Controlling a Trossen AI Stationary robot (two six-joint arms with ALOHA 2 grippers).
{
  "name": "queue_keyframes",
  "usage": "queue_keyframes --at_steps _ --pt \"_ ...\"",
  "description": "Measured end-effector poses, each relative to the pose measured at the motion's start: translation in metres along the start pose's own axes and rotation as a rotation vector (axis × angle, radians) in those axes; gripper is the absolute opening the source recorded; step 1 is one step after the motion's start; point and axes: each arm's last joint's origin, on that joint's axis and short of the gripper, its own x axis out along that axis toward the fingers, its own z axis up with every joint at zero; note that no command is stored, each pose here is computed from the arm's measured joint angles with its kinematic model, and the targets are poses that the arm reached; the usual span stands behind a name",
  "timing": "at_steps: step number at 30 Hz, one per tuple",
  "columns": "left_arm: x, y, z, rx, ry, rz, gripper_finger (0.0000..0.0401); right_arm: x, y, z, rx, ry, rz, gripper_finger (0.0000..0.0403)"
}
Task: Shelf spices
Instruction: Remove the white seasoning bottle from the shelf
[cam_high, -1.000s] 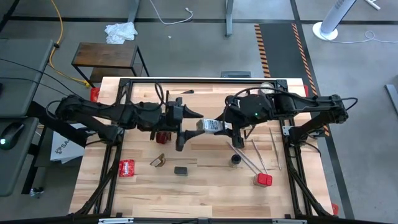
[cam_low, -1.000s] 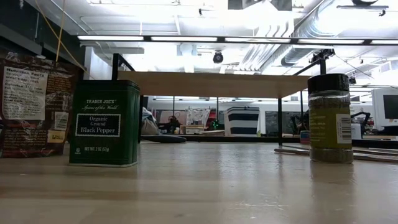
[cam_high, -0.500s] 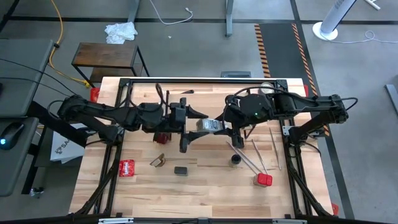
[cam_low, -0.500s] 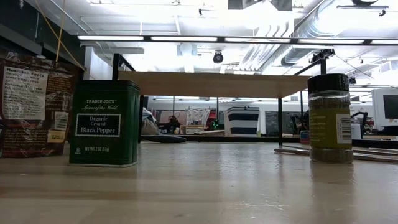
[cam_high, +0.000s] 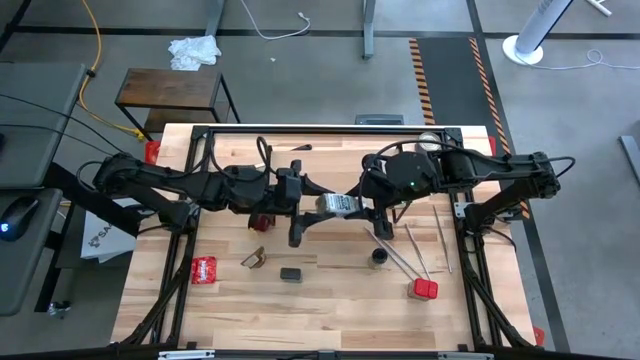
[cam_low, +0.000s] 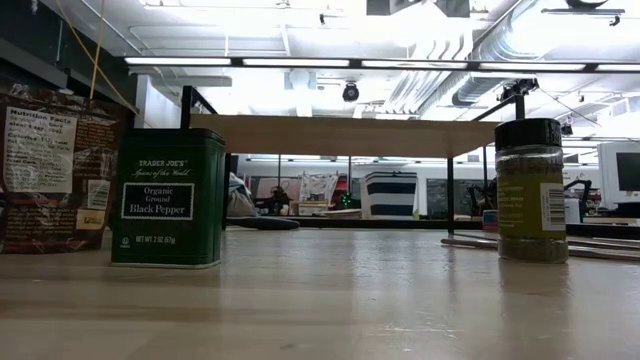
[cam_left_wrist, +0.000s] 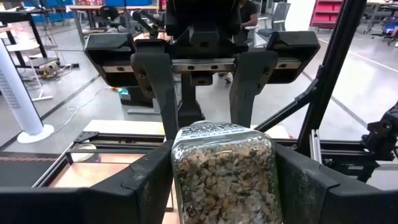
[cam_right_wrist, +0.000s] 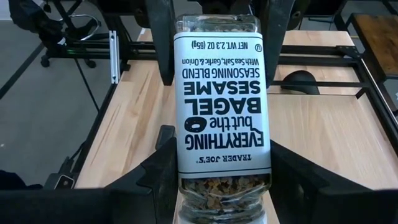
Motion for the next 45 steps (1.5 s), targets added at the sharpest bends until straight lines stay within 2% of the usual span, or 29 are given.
queue_keyframes --at_steps 5,9,14,16,21,24,26,29,33,35,37,40,45 --pt "0.0 0.0 0.0 -0.015 0.001 0.005 0.0195 0.0 0.0 0.001 -0.001 -0.008 0.006 0.0184" --pt "-0.001 0.001 0.001 -0.017 -0.002 0.008 0.0192 0.0 0.0 0.0 -0.006 -0.005 0.002 0.0186" --pt "-0.004 0.001 -0.002 0.002 0.034 0.013 0.0192 -0.005 -0.002 -0.002 -0.015 0.018 -0.046 0.0283" --pt "-0.01 0.003 -0.001 -0.024 0.057 0.018 0.0192 -0.01 -0.003 -0.003 0.006 0.017 -0.084 0.0312" --pt "-0.035 0.01 0.009 -0.086 0.053 0.09 0.0192 -0.029 -0.006 -0.006 0.136 0.013 -0.159 0.0333" --pt "-0.053 0.014 0.026 -0.121 -0.068 0.149 0.0192 -0.035 -0.006 -0.003 0.18 -0.052 -0.152 0.0333" --pt "-0.064 0.016 0.039 -0.145 -0.224 0.174 0.0192 -0.034 -0.005 0.002 0.194 -0.137 -0.143 0.0332" --pt "-0.073 0.018 0.047 -0.184 -0.503 0.173 0.0192 -0.026 -0.005 0.013 0.199 -0.351 -0.122 0.0329" --pt "-0.075 0.022 0.034 -0.267 -0.85 0.17 0.0192 -0.018 -0.009 0.027 0.234 -0.71 -0.079 0.0329" --pt "-0.071 0.024 0.022 -0.327 -0.977 0.163 0.0192 -0.015 -0.012 0.032 0.262 -0.865 -0.057 0.0329" --pt "-0.06 0.025 0.012 -0.365 -1.064 0.164 0.0192 -0.007 -0.016 0.035 0.282 -0.946 -0.035 0.0329" --pt "-0.044 0.027 0.005 -0.396 -1.138 0.163 0.0192 0.007 -0.019 0.037 0.302 -0.993 -0.021 0.0329" --pt "-0.019 0.031 0.009 -0.425 -1.165 0.087 0.0192 0.015 -0.023 0.04 0.312 -1.03 -0.056 0.0329"
